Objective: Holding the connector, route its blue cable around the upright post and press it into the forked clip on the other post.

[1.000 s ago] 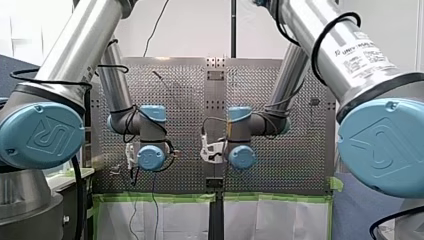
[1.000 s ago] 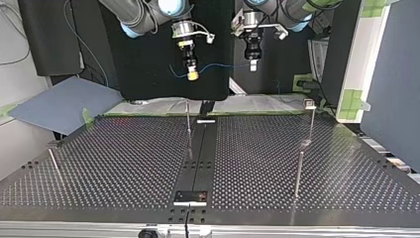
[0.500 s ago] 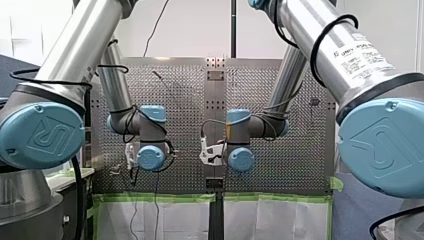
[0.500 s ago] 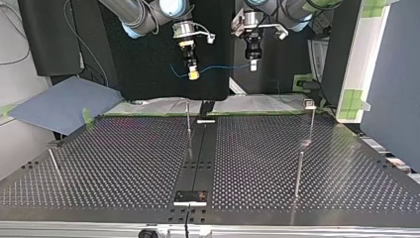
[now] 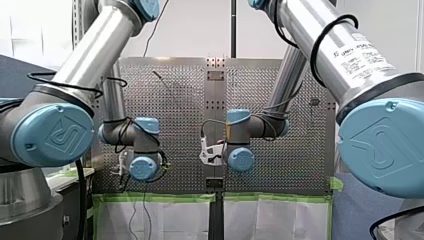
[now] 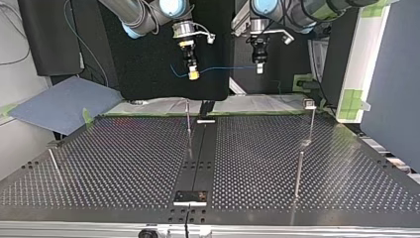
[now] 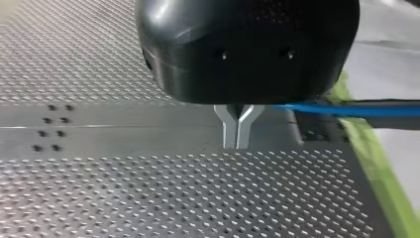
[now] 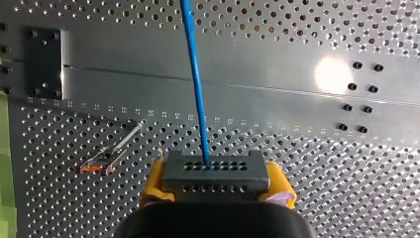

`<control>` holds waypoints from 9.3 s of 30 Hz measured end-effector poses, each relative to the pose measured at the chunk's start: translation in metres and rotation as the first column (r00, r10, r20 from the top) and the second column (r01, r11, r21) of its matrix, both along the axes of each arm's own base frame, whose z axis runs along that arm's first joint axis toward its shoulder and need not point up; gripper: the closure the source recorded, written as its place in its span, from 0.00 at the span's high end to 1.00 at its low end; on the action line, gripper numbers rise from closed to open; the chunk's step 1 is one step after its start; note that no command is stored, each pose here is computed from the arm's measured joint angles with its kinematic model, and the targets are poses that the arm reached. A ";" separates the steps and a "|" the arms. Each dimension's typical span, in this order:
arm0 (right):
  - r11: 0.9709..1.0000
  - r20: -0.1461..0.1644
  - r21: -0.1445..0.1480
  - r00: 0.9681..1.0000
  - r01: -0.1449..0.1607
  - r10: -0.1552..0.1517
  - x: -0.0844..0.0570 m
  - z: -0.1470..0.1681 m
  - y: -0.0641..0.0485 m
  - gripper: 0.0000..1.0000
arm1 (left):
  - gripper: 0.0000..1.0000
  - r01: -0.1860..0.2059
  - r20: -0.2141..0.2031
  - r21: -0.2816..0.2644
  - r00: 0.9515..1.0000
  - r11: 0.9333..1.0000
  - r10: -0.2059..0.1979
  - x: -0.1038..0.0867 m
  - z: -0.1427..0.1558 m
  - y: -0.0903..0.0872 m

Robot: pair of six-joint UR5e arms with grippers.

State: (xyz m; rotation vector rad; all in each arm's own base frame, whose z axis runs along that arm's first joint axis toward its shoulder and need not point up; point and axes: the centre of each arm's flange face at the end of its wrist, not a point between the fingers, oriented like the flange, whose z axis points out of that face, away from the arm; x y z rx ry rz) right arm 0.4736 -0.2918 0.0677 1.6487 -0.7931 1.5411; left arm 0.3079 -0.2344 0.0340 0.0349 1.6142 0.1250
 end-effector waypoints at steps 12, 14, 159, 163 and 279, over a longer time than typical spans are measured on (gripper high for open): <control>1.000 -0.013 0.000 1.000 0.018 -0.018 -0.002 -0.003 -0.006 0.38 | 0.01 0.005 -0.076 0.140 0.997 0.990 0.006 -0.007 -0.030 0.007; 0.999 -0.029 0.000 0.999 0.039 -0.039 -0.004 -0.007 -0.014 0.38 | 0.01 -0.001 -0.064 0.147 0.998 0.989 0.010 -0.002 -0.026 0.005; 0.973 0.048 0.084 0.977 -0.213 0.209 0.085 0.392 -0.091 0.38 | 0.03 -0.054 0.395 -0.502 0.874 0.863 0.285 0.230 0.386 0.168; 0.973 0.042 0.094 0.978 -0.210 0.206 0.089 0.385 -0.099 0.38 | 0.03 -0.043 0.368 -0.478 0.897 0.877 0.245 0.239 0.369 0.162; 0.921 -0.365 0.356 0.931 0.158 -0.018 0.110 -0.116 -0.117 0.38 | 1.00 -0.087 0.169 -0.457 0.968 0.885 0.183 0.276 0.267 0.122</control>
